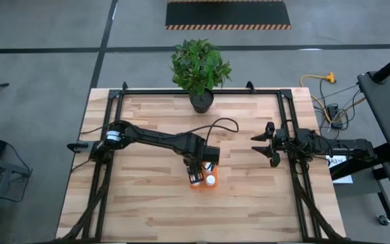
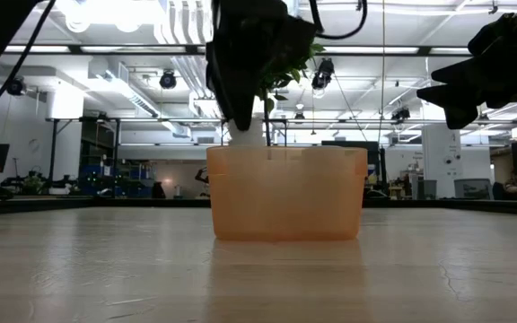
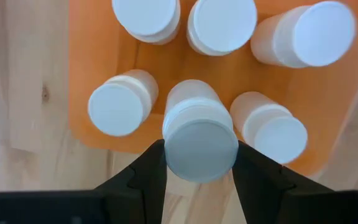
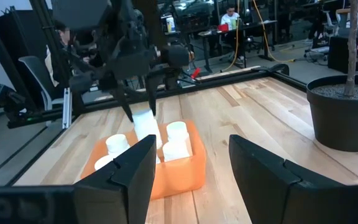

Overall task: Pick and place pill bottles into a basket
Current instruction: Put the white pill bottle into the orange bin

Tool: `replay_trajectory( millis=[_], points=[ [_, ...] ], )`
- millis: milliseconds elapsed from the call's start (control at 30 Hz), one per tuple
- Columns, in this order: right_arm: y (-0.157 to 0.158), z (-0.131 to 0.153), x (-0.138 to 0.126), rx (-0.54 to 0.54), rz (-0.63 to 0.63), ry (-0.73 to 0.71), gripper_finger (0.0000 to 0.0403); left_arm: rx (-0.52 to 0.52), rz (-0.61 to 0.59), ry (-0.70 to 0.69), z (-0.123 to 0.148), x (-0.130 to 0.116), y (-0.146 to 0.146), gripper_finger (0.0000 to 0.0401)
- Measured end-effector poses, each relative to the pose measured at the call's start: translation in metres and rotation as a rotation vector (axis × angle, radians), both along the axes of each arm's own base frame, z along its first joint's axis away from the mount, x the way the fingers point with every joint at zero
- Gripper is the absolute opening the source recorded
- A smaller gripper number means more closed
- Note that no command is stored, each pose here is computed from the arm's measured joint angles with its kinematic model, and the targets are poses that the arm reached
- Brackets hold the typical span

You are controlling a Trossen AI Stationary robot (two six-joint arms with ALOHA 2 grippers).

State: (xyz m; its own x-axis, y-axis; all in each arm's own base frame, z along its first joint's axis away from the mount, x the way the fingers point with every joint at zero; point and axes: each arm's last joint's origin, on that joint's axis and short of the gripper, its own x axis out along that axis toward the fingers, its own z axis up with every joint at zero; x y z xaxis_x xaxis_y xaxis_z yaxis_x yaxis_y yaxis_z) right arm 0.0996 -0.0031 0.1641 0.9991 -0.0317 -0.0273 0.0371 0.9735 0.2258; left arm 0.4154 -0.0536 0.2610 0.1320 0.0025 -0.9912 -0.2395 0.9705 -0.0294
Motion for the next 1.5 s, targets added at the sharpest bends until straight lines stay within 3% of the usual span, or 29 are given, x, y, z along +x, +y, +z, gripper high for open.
replay_trajectory(
  millis=[600,1300,1500],
  points=[
    [0.0,0.0,0.0,0.0,0.0,0.0,0.0192,0.019,-0.009,0.03,-0.027,0.012,-0.001,0.0139],
    [0.0,0.0,0.0,0.0,0.0,0.0,0.0192,0.018,-0.011,0.037,-0.027,0.012,-0.001,0.0146],
    [0.0,0.0,0.0,0.0,0.0,0.0,0.0192,0.018,-0.014,0.036,-0.027,0.012,-0.001,0.0174]
  ],
)
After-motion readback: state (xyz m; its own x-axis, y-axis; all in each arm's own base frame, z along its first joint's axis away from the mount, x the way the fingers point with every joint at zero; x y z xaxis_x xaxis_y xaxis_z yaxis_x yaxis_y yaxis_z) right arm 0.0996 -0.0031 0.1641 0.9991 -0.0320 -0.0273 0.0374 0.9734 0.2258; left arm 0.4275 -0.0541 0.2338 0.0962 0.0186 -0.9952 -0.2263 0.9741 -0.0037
